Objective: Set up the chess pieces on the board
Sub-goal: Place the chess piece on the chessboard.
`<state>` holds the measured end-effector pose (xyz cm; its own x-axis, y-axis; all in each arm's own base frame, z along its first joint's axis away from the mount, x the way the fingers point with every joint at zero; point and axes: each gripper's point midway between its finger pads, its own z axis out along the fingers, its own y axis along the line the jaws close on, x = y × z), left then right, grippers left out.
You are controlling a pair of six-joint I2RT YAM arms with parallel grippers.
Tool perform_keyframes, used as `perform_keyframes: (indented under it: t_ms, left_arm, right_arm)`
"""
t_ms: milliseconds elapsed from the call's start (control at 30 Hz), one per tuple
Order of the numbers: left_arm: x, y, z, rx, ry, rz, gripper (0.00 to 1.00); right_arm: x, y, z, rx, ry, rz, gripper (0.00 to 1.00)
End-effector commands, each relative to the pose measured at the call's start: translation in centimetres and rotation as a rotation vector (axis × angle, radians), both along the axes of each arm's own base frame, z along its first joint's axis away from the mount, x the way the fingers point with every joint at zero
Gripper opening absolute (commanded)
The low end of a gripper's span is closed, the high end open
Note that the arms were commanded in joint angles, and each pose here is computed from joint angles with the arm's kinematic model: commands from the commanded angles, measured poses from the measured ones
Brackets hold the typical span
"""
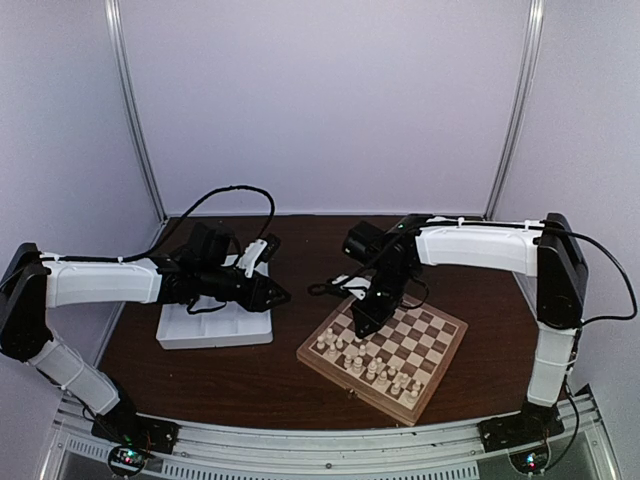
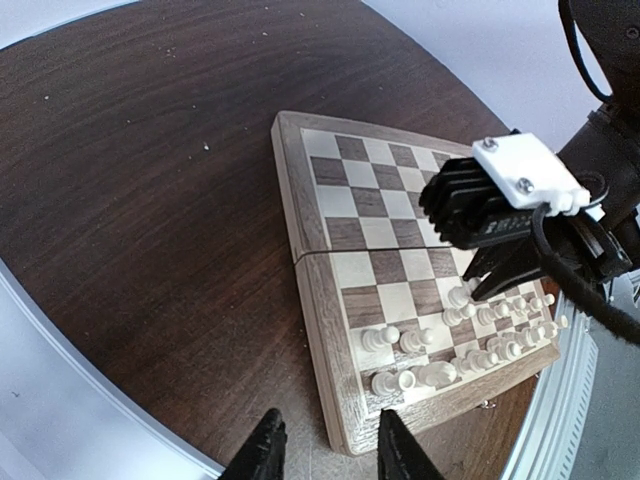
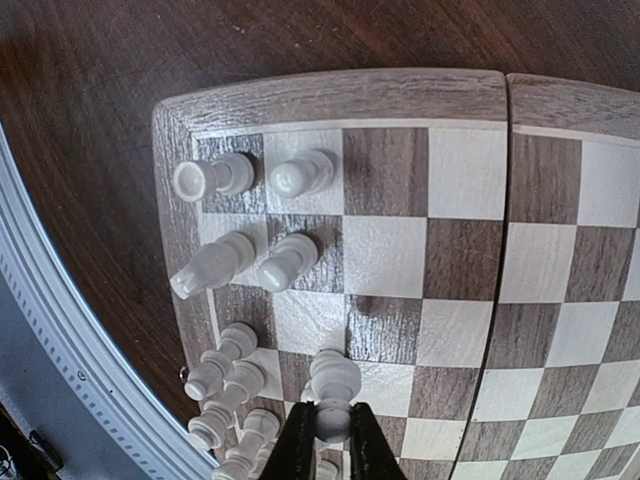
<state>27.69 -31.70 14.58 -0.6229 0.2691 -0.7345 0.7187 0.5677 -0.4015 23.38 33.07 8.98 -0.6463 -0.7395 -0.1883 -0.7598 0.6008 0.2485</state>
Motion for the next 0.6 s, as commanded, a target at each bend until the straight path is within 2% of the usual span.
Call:
perform_keyframes:
  t_ms: [0,567]
  left_arm:
    - [0.5,0.1,1.0,-0.011,-0.041,0.006,0.32]
    - [0.5,0.1,0.9,-0.010,-0.043,0.004,0.32]
  right_arm:
    - [-0.4,0.7,0.2,0.003,0.009,0.038,0.07]
    - [-0.8,2.5,-0.9,0.005,0.026,0.074,0.07]
